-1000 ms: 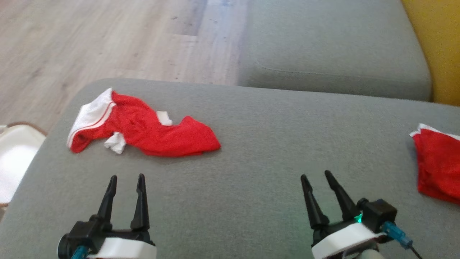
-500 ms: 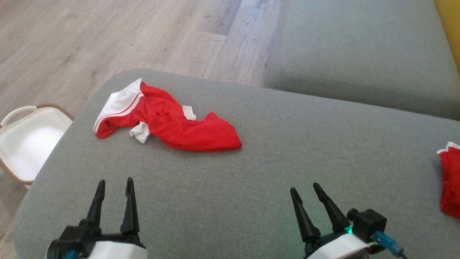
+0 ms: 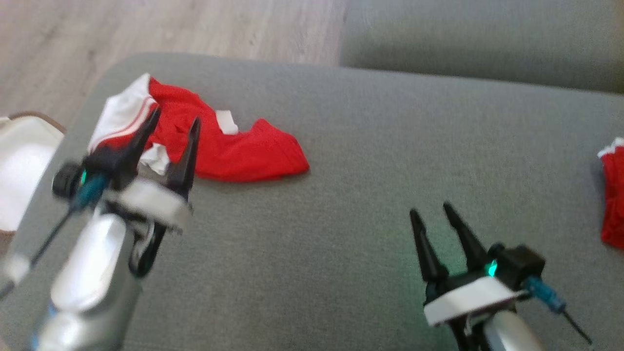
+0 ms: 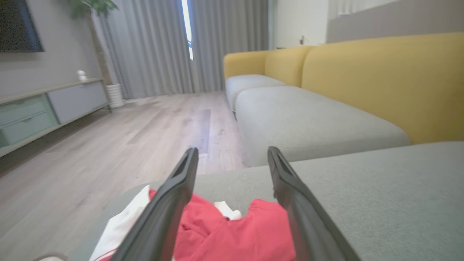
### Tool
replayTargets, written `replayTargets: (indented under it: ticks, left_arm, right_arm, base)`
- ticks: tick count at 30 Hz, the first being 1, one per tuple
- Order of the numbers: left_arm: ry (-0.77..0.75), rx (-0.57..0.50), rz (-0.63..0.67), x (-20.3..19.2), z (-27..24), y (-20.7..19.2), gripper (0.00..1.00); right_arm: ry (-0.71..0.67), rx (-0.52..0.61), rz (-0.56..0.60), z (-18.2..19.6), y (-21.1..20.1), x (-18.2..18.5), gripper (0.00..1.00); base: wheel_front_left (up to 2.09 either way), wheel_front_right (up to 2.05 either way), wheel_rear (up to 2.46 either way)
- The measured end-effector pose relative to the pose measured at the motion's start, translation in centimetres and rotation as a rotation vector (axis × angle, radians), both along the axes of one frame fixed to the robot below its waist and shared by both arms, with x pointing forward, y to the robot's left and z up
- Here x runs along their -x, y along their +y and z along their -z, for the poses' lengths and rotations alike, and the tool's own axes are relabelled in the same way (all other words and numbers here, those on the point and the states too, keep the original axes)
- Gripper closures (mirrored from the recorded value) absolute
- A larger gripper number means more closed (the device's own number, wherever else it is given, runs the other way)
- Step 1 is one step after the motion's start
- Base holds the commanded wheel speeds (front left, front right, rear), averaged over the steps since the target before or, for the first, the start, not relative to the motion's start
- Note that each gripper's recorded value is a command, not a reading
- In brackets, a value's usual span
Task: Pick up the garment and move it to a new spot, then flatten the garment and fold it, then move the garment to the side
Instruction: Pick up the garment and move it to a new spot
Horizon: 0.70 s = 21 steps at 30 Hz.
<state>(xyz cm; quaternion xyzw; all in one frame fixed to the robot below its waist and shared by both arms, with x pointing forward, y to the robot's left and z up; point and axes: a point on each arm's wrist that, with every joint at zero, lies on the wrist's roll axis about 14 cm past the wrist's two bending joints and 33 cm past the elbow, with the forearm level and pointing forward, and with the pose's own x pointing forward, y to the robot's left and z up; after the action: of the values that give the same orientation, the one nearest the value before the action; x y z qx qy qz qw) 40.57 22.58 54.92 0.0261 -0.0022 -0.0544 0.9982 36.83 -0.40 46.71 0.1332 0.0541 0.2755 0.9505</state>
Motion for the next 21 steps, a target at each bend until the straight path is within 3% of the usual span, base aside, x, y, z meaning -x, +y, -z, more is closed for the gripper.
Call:
replayTargets:
  ticks: [5, 10, 16, 21]
  left_arm:
    - [0.221, -0.138, 0.181, -4.3, 2.5, -2.8, 0.0]
    - [0.505, -0.255, 0.263, -6.5, 7.3, -3.0, 0.0]
    - [0.759, -0.308, 0.353, -7.1, 12.4, -4.4, 0.0]
    - [0.862, -0.337, 0.375, -7.6, 15.3, -4.2, 0.0]
  right_arm:
    - [-0.018, -0.017, 0.054, -0.3, -1.3, -2.8, 0.0]
    - [-0.018, -0.023, 0.109, 0.0, -3.0, -4.7, 0.0]
    - [0.001, -0.018, 0.155, 1.1, -4.7, -5.7, 0.0]
    - [0.023, -0.006, 0.194, 2.1, -6.1, -6.1, 0.0]
  base:
    - [0.0, 0.0, 0.0]
    - [0.0, 0.0, 0.0]
    - [0.0, 0.0, 0.0]
    - [0.0, 0.0, 0.0]
